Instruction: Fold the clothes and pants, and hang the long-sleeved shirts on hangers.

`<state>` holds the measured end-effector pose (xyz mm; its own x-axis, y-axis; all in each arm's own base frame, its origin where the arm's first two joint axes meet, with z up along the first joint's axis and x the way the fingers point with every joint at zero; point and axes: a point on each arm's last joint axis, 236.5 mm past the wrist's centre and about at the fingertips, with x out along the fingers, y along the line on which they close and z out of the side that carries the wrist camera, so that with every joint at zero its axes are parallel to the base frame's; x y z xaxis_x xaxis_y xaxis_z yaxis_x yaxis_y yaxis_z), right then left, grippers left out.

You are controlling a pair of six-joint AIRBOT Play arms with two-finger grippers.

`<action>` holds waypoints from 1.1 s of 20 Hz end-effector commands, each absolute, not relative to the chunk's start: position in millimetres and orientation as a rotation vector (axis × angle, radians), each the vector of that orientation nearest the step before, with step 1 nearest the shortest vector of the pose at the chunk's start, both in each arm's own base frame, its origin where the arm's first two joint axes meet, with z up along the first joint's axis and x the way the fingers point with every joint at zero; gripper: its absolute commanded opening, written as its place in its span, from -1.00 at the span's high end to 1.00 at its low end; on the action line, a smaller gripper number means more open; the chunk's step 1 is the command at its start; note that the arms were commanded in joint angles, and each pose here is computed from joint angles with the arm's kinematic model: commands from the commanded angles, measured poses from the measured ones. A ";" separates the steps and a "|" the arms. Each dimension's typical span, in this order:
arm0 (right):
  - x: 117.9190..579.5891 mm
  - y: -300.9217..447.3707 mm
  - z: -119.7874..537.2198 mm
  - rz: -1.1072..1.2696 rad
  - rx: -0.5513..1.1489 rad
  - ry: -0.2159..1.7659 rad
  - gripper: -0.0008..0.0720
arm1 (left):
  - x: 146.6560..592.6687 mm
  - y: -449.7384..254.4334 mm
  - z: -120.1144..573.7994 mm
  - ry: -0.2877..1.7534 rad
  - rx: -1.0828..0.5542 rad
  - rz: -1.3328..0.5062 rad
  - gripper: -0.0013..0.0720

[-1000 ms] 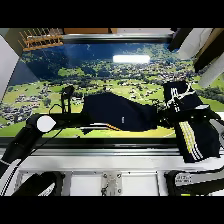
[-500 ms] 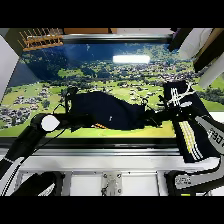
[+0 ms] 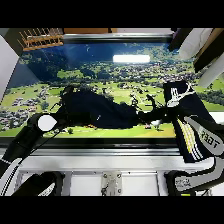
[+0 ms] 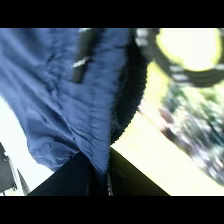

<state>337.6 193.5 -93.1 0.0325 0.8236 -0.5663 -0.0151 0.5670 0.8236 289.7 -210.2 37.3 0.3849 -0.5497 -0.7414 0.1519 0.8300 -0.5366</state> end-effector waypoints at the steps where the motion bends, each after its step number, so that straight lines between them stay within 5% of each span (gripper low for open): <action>1: 352.4 209.9 -72.9 0.812 0.795 1.306 0.95 | 290.0 -209.8 37.6 1.090 -0.415 -0.464 0.95; 6: 418.4 177.4 0.3 0.711 0.703 1.092 0.95 | 290.5 -209.3 37.5 1.088 -0.412 -0.463 0.95; 11: 492.5 18.9 152.6 0.242 0.667 0.618 0.95 | 290.4 -209.1 37.1 1.088 -0.410 -0.462 0.95; 16: 432.4 -121.6 209.6 -0.149 0.636 0.463 0.95 | 297.6 -209.0 40.8 1.054 -0.419 -0.457 0.95; 22: 330.2 -164.9 164.6 -0.392 0.566 0.749 0.95 | 299.4 -209.0 41.9 1.045 -0.421 -0.456 0.95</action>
